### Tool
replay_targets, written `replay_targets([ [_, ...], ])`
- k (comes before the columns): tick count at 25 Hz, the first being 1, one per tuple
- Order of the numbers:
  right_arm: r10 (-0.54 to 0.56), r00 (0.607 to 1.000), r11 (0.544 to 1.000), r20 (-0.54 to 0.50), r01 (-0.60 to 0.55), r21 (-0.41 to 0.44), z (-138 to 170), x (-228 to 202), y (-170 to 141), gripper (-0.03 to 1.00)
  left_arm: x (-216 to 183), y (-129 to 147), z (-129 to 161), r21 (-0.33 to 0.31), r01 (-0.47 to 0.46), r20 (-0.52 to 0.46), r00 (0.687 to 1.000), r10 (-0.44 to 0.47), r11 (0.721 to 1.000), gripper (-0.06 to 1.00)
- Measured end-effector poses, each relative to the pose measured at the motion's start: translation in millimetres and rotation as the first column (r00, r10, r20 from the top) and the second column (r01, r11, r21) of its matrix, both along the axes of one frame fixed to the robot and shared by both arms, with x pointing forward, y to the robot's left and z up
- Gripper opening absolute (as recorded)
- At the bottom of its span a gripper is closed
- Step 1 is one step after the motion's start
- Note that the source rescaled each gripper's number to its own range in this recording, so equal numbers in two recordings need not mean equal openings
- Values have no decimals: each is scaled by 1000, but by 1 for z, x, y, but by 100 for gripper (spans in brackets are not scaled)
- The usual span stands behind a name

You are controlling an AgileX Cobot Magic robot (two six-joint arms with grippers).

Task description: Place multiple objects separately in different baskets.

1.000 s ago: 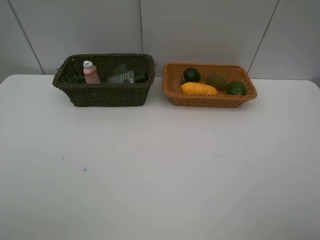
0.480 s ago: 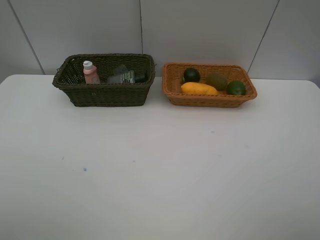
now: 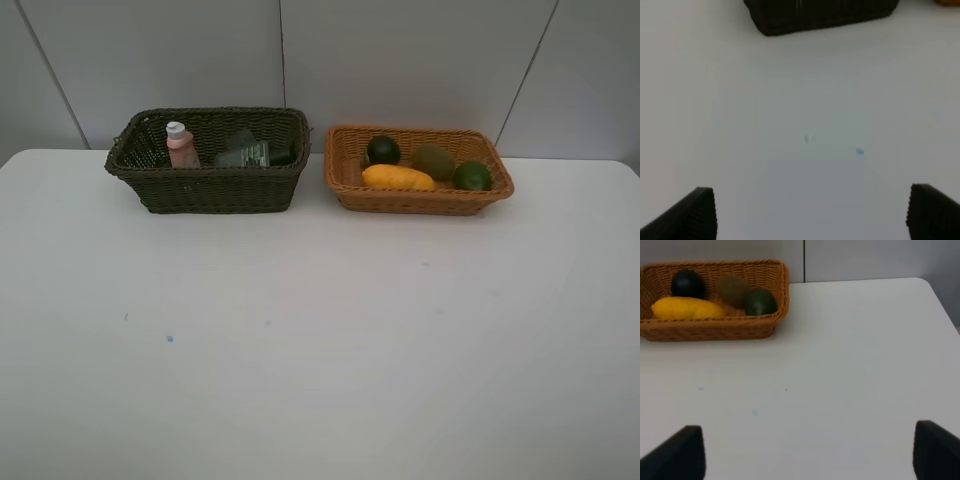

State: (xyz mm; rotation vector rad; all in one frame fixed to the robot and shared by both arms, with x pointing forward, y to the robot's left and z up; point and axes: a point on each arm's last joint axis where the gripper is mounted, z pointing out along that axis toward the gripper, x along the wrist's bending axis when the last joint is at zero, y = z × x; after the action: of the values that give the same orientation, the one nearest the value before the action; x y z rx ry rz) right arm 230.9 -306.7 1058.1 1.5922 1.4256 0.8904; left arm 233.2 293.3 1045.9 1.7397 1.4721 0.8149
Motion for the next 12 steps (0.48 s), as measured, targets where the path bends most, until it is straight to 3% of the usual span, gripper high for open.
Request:
replay_targets([
  [12, 0, 1000, 1000, 0, 0, 0, 0, 0, 0, 100, -5, -1, 0, 1, -1, 33, 999, 1, 1000, 100],
])
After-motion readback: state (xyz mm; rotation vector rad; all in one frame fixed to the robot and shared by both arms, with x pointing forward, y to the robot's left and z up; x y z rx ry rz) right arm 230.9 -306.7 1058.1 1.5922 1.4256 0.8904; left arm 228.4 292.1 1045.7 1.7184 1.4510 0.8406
